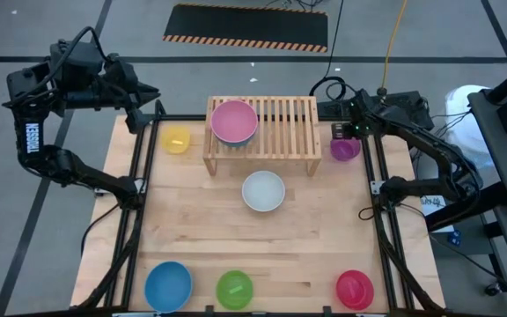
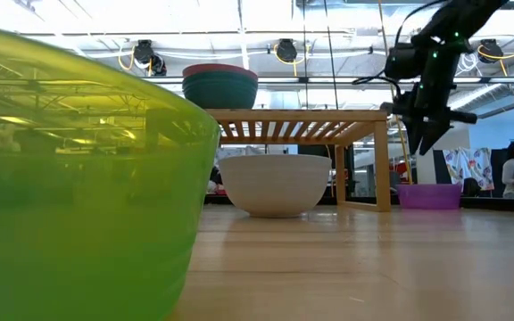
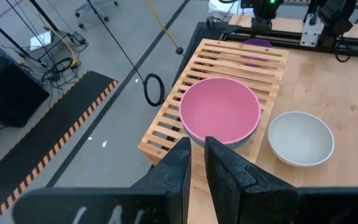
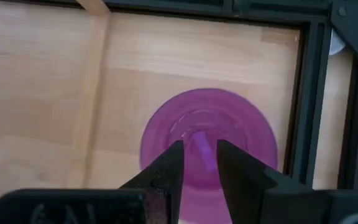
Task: Place and stack bowls onto a shelf
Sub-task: Put the violet bowl on the shelf
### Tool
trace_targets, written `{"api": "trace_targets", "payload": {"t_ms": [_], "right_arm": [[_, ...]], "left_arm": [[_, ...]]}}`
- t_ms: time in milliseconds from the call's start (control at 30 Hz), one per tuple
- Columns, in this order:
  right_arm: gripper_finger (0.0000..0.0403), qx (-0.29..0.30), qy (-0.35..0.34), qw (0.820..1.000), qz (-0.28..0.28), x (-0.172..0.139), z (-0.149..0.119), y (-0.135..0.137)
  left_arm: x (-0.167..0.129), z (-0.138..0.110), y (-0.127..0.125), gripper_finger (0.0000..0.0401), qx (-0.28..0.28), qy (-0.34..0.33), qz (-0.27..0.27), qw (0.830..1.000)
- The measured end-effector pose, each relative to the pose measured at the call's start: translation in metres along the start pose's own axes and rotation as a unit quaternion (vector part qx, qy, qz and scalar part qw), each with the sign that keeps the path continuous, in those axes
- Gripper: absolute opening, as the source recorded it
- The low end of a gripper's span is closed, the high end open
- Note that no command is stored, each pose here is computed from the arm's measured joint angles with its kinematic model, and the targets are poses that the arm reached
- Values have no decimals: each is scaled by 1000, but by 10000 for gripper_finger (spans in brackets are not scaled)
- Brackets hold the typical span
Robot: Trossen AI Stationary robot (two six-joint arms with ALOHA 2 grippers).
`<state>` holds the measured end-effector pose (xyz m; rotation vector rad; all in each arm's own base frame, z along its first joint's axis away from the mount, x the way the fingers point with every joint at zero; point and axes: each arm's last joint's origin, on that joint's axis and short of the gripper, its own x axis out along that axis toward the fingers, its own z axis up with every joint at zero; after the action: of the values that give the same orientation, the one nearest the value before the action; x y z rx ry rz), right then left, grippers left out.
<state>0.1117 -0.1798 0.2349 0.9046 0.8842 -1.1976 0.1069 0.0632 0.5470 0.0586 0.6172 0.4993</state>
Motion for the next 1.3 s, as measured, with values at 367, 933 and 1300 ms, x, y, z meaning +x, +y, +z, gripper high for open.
{"api": "trace_targets", "payload": {"t_ms": [367, 933, 1300], "right_arm": [[74, 56, 26, 997, 50, 5, 0, -3], [73, -203, 149, 965, 69, 28, -45, -9], [73, -318, 134, 936, 64, 30, -48, -8]], "left_arm": [[0, 0, 0, 53, 5, 0, 0, 1000], [0, 0, 0, 53, 5, 0, 0, 1000], [0, 0, 0, 53, 1, 0, -1, 1000]]}}
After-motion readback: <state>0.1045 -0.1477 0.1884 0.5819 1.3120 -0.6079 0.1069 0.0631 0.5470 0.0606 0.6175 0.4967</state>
